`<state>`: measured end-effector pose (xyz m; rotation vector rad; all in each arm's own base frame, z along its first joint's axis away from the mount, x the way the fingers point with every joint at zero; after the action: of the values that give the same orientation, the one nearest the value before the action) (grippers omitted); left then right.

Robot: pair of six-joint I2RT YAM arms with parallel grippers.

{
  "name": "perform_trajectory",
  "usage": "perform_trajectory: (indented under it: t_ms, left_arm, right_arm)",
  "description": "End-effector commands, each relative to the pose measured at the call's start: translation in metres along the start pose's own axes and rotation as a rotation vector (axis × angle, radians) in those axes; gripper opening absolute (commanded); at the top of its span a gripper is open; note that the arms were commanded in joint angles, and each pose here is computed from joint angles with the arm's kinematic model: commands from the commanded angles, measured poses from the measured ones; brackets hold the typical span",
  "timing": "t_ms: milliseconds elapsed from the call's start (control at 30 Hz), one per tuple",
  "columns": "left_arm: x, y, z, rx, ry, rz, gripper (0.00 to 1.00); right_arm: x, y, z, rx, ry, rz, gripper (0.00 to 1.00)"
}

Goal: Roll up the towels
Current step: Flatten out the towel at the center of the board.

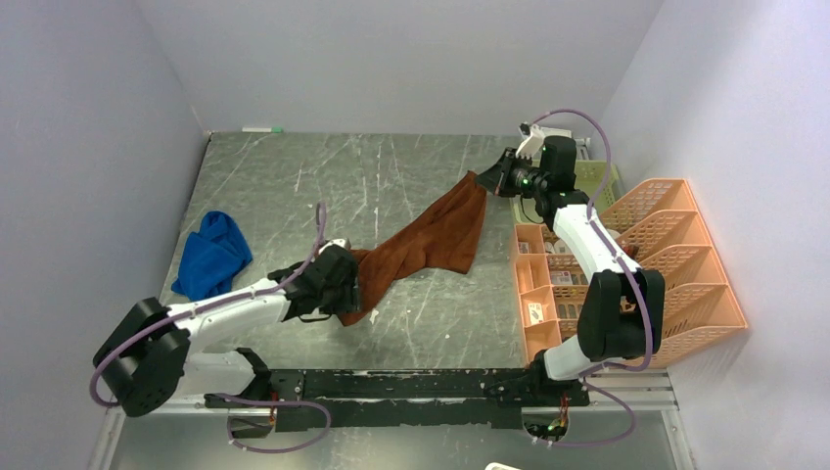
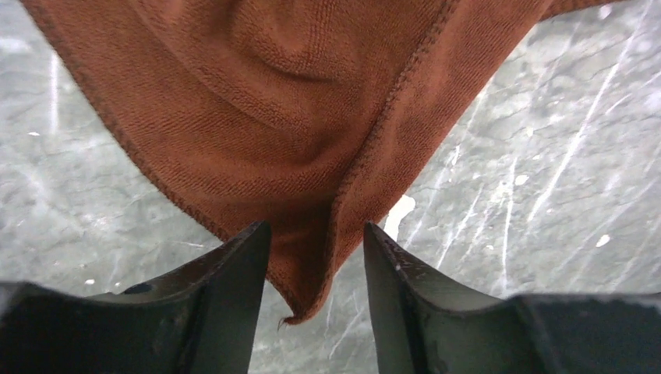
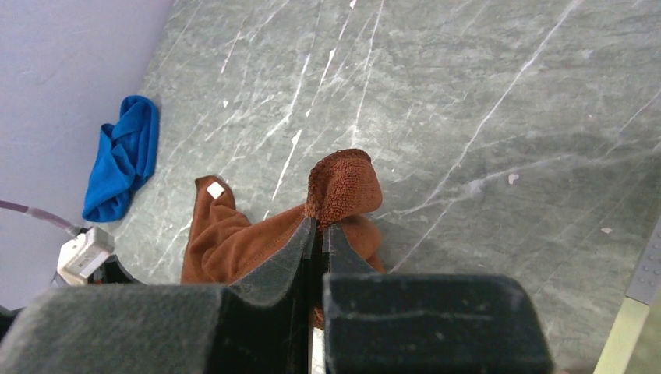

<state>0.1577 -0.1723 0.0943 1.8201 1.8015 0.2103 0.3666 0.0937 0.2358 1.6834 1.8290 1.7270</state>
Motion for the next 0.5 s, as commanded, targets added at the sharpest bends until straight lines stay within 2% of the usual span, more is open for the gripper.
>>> perform_trajectory:
  t_ms: [0,100,167,200,233,267,367,467]
  left_arm:
    - [-0.013,-0.002,0.011,0.009,-0.025,0.007,0.55]
    - [-0.01,-0.007,0.012,0.022,-0.001,0.009,0.51]
    - [-0.009,-0.006,0.008,0.016,0.008,0.005,0.42]
    - [-0.008,-0.005,0.005,0.013,0.018,0.005,0.36]
    - [-0.006,-0.004,0.002,0.01,0.034,0.003,0.2]
    - [-0.004,-0.003,-0.001,0.006,0.051,0.002,0.11]
    - [-0.003,0.002,-0.01,-0.007,0.07,0.012,0.07]
    - [-0.008,0.01,-0.017,-0.025,0.036,0.033,0.07]
  right_arm:
    - [0.005,0.0,-0.007,-0.001,0.002,-0.037,0.0]
    - [0.005,0.001,-0.007,0.001,0.003,-0.04,0.0]
    - [0.005,0.001,-0.007,0.002,0.004,-0.04,0.0]
    - [0.005,0.0,-0.007,0.003,0.007,-0.041,0.0]
    - [0.005,0.0,-0.007,0.003,0.009,-0.041,0.0]
    - [0.005,0.0,-0.007,0.004,0.01,-0.04,0.0]
    - [0.005,-0.001,-0.007,0.007,0.015,-0.04,0.0]
    - [0.006,0.001,-0.007,0.003,0.02,-0.042,0.0]
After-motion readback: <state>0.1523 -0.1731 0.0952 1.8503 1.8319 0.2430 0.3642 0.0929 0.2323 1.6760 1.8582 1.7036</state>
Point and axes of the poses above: each gripper's point midway between its finger pads, its own z axis out along the fingers, its own x axis along the line the jaws close on, y = z × x, the point moved 7 cm from there along -z, back along the fingers, and after that the axes turned 3 degrees about z, right-handed, at the moved point
